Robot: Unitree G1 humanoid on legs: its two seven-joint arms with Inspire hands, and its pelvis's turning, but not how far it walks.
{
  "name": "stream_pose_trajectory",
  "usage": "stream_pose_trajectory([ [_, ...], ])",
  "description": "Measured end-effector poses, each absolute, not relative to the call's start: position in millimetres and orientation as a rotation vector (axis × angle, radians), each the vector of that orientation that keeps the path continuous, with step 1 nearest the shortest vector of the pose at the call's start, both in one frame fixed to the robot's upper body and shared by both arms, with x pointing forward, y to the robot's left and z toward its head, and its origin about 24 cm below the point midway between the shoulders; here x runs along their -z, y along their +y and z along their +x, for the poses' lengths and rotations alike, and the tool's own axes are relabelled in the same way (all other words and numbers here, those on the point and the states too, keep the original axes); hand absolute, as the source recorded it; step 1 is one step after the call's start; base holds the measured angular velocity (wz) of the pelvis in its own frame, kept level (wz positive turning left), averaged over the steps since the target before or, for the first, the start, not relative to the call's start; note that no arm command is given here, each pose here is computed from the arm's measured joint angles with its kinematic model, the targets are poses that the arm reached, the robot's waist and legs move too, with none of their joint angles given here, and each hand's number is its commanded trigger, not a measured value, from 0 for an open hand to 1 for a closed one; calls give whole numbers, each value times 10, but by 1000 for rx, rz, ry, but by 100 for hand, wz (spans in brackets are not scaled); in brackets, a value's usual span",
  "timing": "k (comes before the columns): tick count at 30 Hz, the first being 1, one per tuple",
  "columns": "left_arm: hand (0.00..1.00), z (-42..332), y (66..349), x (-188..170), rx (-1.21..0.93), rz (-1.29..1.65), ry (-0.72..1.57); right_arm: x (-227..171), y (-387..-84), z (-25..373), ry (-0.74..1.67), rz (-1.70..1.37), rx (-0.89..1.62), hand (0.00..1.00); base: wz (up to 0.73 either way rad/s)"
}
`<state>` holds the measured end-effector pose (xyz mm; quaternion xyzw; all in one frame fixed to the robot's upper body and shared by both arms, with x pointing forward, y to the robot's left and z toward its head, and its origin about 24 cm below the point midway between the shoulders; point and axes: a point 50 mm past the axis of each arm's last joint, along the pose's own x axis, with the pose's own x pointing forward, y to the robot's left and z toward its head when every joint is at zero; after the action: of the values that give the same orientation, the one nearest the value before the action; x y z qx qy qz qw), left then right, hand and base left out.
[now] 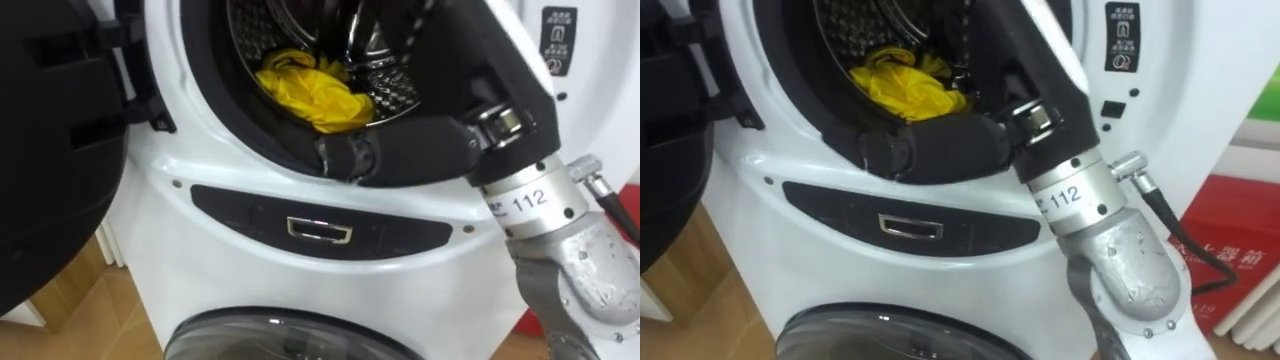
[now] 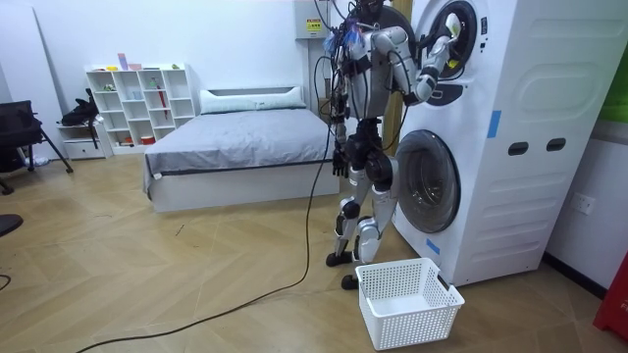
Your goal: Pick clothes from washing machine
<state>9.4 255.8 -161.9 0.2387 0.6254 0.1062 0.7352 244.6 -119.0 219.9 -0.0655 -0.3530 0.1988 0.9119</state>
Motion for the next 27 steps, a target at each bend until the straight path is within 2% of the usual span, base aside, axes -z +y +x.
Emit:
stream_pose_trajectory([
  [13, 0, 105, 2570, 1616, -233, 525, 1391, -2126, -1178, 2524, -695, -220, -345, 0, 0],
  [18, 0, 185, 2589, 1608, -249, 519, 1386, -2228, -1099, 2834, -670, -340, -355, 0, 10],
  [27, 0, 187, 2650, 1571, -294, 512, 1408, -2194, -1255, 3157, -538, -484, -273, 0, 17],
])
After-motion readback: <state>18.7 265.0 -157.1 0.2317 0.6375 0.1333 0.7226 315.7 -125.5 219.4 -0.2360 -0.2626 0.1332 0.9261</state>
